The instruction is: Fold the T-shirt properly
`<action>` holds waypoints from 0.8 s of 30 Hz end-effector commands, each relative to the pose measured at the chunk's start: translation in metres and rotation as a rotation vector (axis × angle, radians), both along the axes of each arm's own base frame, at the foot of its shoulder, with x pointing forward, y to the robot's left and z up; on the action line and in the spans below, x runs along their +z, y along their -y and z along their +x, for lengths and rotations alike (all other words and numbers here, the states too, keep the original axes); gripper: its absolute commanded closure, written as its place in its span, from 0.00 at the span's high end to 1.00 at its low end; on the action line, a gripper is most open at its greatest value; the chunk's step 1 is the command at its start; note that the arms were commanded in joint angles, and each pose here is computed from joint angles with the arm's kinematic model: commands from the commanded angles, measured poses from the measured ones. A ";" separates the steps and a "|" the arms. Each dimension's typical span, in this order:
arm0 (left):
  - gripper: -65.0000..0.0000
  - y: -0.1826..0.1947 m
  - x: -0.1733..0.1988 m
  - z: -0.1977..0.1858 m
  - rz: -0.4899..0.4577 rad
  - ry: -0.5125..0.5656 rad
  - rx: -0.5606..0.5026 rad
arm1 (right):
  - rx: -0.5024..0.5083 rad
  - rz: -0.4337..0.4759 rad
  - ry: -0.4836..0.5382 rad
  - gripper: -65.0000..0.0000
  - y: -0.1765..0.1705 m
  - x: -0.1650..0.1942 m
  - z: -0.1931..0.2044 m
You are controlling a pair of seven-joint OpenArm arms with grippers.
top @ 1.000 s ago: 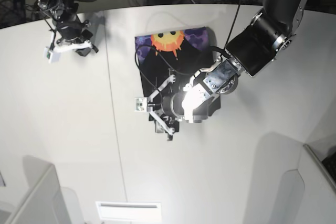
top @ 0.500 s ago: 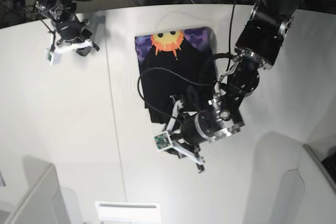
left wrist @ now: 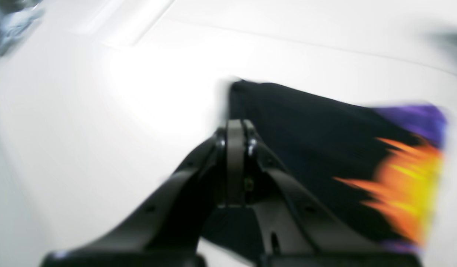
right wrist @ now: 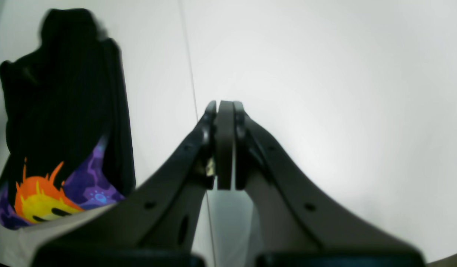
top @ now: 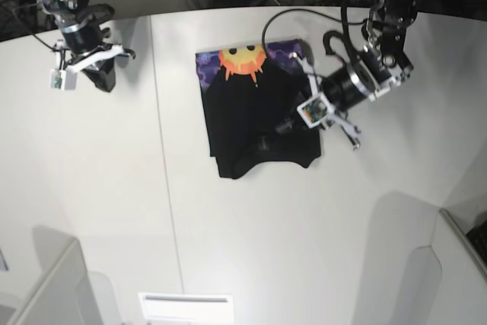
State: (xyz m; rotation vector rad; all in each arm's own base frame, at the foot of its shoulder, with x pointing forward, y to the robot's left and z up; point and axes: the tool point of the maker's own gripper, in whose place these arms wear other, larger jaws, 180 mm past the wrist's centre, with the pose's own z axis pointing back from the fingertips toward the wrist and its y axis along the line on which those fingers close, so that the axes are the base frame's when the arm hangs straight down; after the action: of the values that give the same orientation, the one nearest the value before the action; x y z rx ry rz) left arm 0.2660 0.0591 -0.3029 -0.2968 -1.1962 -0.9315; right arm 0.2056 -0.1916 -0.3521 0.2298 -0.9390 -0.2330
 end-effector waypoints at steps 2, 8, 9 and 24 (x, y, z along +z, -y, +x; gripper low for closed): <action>0.00 -0.004 0.010 -0.015 -0.077 0.031 -0.004 | 0.042 -0.077 0.042 0.00 0.008 0.010 -0.006; 0.00 -0.017 -0.014 -0.067 -0.115 -0.076 0.002 | 0.216 -0.281 0.015 0.00 -0.001 -0.003 -0.035; 0.00 -0.019 -0.018 -0.077 -0.124 -0.097 0.005 | 0.243 -0.304 0.017 0.00 -0.003 -0.004 -0.040; 0.00 -0.039 -0.090 -0.210 -0.289 -0.461 0.133 | 0.417 -0.424 -0.370 0.00 0.021 -0.051 -0.148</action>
State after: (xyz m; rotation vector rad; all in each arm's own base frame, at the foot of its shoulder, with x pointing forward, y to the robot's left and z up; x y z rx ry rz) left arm 0.0555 0.0992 -0.4007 -0.5968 -0.8817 -0.5430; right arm 0.0584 -0.2120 -0.4066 -0.0190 -0.5272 0.2930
